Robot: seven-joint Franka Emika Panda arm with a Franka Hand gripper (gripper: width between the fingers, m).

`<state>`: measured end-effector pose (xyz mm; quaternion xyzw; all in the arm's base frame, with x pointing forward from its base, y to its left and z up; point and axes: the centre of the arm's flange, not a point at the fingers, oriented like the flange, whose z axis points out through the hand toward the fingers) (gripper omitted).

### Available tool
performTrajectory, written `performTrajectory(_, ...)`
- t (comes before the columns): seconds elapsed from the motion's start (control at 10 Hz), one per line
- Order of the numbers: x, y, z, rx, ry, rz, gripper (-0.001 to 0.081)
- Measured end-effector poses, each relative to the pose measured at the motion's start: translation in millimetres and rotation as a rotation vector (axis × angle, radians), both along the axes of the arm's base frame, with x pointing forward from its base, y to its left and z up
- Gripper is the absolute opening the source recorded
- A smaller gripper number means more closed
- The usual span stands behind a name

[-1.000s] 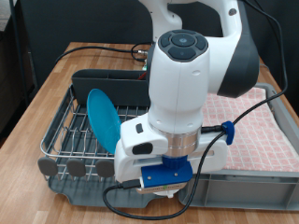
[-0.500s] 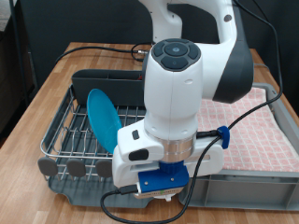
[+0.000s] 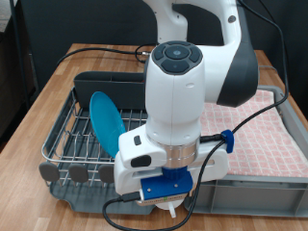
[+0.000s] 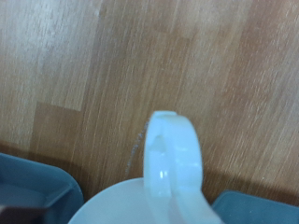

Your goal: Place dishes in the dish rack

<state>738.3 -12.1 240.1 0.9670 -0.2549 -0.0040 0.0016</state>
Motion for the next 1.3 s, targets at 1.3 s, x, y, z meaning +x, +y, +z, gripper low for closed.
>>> performTrajectory(1.3,-2.6,18.3,157.2,0.045,0.015,0.066,0.0802)
